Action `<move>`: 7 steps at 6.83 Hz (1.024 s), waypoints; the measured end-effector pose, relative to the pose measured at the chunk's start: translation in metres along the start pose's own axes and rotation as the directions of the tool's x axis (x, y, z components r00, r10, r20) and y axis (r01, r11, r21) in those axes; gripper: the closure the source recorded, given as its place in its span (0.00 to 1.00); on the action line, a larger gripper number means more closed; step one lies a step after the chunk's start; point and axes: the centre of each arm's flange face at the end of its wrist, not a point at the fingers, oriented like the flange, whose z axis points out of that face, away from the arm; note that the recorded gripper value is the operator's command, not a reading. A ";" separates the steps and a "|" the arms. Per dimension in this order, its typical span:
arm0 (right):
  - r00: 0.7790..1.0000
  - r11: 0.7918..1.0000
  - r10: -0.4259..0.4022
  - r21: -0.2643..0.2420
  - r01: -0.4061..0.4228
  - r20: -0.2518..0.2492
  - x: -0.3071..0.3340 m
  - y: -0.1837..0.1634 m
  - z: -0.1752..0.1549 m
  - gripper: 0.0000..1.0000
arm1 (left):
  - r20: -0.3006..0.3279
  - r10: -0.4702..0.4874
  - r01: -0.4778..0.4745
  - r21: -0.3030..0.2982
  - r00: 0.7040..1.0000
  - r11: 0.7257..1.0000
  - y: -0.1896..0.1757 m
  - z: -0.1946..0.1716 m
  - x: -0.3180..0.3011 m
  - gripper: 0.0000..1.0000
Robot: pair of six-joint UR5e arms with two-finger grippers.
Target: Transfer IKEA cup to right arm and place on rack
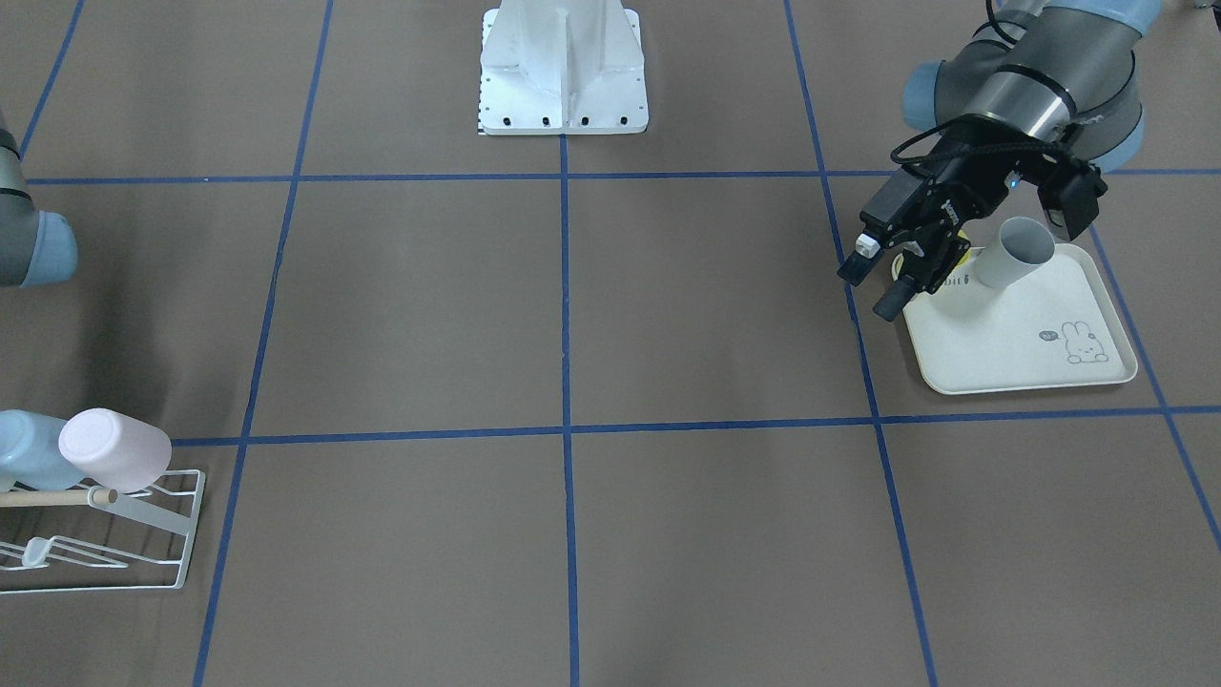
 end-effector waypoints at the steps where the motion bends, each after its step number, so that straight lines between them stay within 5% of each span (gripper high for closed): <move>1: 1.000 1.000 -0.002 -0.002 0.002 -0.001 0.000 0.001 0.000 0.01 | 0.001 0.000 0.000 0.001 1.000 1.000 -0.001 0.000 0.000 0.00; 5: 0.999 0.999 -0.046 -0.010 0.046 0.004 -0.003 0.008 0.000 0.00 | 0.002 0.000 0.000 -0.001 1.000 1.000 -0.002 -0.001 0.001 0.00; 7: 0.999 1.000 -0.021 0.021 0.020 0.045 -0.002 -0.008 -0.006 0.00 | 0.001 0.001 -0.001 -0.009 1.000 1.000 -0.006 -0.003 0.002 0.00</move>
